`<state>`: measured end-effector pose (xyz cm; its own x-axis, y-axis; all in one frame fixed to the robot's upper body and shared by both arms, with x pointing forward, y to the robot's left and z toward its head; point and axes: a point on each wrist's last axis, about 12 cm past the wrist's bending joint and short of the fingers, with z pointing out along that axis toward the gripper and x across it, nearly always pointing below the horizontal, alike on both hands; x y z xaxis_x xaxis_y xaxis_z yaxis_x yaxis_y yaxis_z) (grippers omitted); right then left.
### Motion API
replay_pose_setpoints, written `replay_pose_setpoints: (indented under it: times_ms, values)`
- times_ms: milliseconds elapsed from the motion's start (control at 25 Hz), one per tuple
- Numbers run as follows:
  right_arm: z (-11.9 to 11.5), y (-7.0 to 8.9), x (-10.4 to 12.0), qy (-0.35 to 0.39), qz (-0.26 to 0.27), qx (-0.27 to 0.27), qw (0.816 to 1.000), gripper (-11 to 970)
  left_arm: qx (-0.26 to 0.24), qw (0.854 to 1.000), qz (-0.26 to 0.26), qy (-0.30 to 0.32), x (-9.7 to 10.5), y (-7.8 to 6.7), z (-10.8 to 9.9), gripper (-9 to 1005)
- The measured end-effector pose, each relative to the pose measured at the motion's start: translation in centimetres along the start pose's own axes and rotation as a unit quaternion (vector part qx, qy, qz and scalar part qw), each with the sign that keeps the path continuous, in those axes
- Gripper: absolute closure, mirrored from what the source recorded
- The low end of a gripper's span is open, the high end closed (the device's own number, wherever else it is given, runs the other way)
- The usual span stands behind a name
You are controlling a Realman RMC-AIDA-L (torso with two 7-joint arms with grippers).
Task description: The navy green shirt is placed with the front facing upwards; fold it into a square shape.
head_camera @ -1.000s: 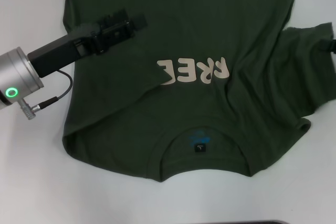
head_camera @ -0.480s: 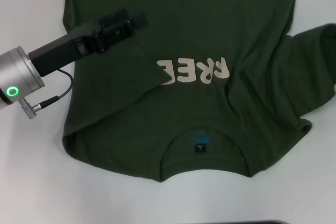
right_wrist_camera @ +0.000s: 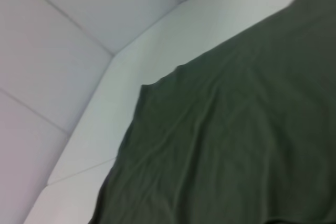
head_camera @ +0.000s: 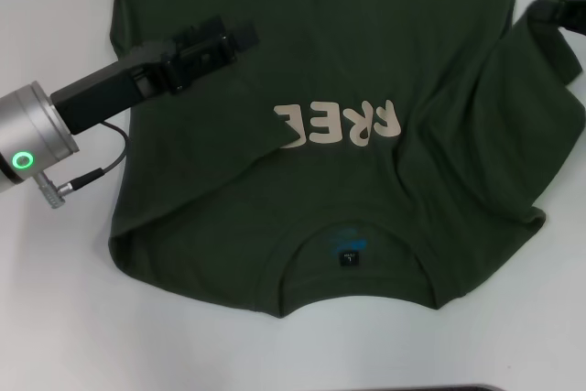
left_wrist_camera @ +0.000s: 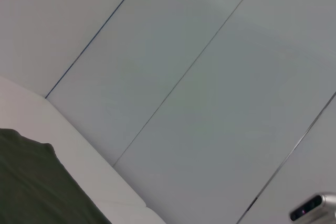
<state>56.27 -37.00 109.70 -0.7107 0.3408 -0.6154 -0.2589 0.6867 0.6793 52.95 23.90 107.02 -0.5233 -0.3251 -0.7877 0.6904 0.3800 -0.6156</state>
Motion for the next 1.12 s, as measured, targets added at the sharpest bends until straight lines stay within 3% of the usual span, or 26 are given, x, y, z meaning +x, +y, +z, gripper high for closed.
replay_pose_setpoints:
  times_ms: [400, 960, 1120]
  values:
    - [4.1, 2.2, 0.4, 0.042, -0.022, -0.021, 0.999, 935, -0.001, 1.0, -0.007, -0.004, 0.3, 0.0, -0.1, 105]
    - [7.7, 3.4, 1.1, 0.049, -0.048, 0.004, 0.998, 933, -0.001, 1.0, -0.008, -0.004, 0.3, 0.0, -0.1, 105]
    - [8.6, 3.9, 0.9, 0.045, -0.056, 0.006, 0.997, 851, -0.002, 1.0, -0.008, -0.004, 0.3, 0.0, -0.1, 105]
